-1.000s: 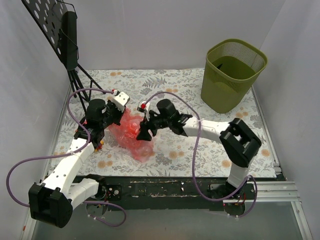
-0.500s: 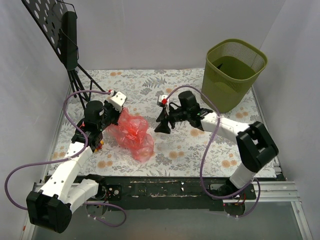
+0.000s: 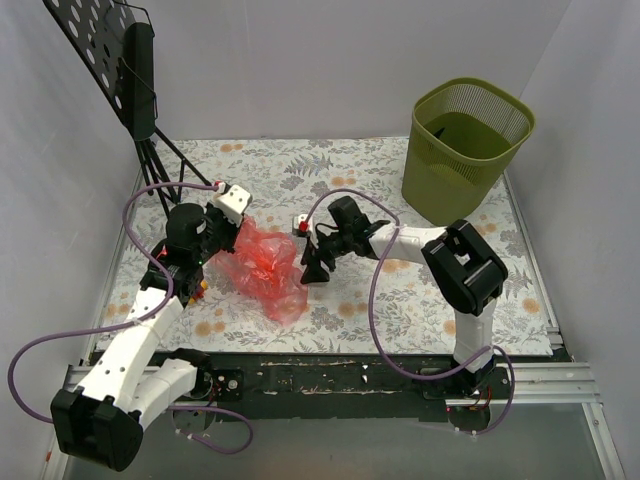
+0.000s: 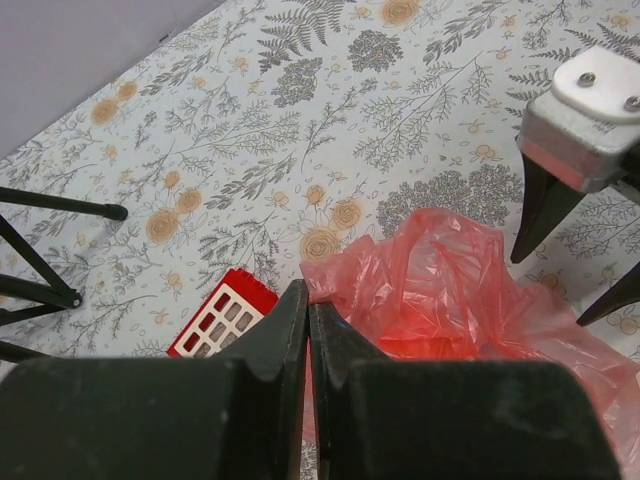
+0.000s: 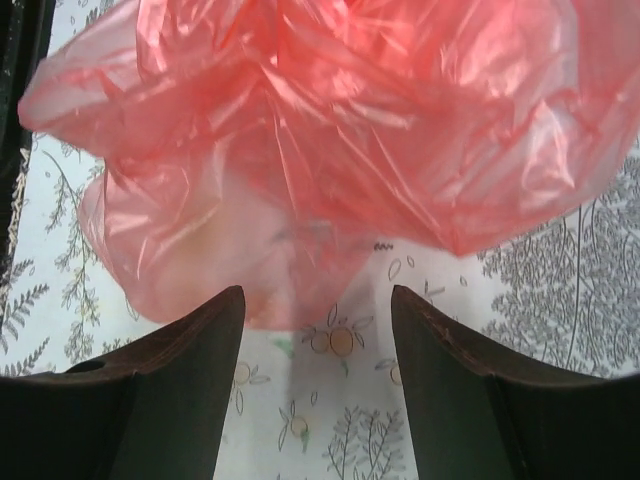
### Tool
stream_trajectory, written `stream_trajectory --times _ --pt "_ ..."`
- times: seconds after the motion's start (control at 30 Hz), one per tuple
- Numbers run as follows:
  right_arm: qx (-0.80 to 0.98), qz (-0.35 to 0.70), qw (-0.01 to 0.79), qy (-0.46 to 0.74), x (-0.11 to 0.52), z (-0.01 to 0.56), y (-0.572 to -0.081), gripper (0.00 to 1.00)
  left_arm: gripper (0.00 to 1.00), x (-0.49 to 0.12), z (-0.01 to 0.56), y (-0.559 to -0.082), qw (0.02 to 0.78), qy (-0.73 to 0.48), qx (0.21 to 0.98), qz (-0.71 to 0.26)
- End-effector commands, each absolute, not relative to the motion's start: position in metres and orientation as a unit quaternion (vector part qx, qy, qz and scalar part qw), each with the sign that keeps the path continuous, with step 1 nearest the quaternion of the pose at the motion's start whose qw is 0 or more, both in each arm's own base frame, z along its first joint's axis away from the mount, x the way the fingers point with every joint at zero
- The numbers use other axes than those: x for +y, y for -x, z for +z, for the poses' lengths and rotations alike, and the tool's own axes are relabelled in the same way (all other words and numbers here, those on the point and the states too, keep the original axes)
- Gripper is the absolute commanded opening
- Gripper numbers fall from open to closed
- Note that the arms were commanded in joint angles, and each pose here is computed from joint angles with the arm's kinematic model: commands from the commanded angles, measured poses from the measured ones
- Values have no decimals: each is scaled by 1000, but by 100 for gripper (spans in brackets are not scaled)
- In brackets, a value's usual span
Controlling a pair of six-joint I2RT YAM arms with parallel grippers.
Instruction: Put the trash bags into the trash bin
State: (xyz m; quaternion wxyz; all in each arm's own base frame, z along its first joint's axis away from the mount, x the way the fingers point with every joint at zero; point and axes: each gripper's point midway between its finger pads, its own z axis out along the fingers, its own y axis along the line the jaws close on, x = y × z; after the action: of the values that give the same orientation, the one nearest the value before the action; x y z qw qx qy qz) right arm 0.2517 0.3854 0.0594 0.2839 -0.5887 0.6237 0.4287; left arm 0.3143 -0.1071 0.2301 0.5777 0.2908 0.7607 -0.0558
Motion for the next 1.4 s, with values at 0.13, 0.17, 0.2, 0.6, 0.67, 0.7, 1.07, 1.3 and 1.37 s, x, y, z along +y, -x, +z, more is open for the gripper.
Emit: stream_trajectory --times 0.13,0.17,0.2,0.6,0.67,0.7,1.07,1.3,1.37 --pt "645 388 295 589 416 33 -258 54 0 -102 246 -310 589 -267 761 -55" --pt "650 376 292 592 413 26 -258 48 0 -102 248 -310 591 -267 759 -56" --pt "657 363 294 592 409 22 -260 37 0 -103 248 -309 591 -267 759 -58" --pt "677 -118 522 505 244 186 -402 1 0 -95 245 -334 576 -186 795 -52" --pt "673 -155 535 487 231 210 -408 1 0 -97 251 -343 582 -168 794 -59" --pt "672 -166 541 478 226 217 -410 1 0 -100 252 -348 584 -154 794 -67" --pt "644 -233 637 354 217 340 -523 1 0 -167 340 -516 602 -80 769 -200" --pt "360 -311 868 139 187 641 -505 1 0 -158 604 -516 832 -114 512 -180" --pt "273 -314 901 121 179 672 -444 1 0 -147 640 -489 874 -102 449 -152"
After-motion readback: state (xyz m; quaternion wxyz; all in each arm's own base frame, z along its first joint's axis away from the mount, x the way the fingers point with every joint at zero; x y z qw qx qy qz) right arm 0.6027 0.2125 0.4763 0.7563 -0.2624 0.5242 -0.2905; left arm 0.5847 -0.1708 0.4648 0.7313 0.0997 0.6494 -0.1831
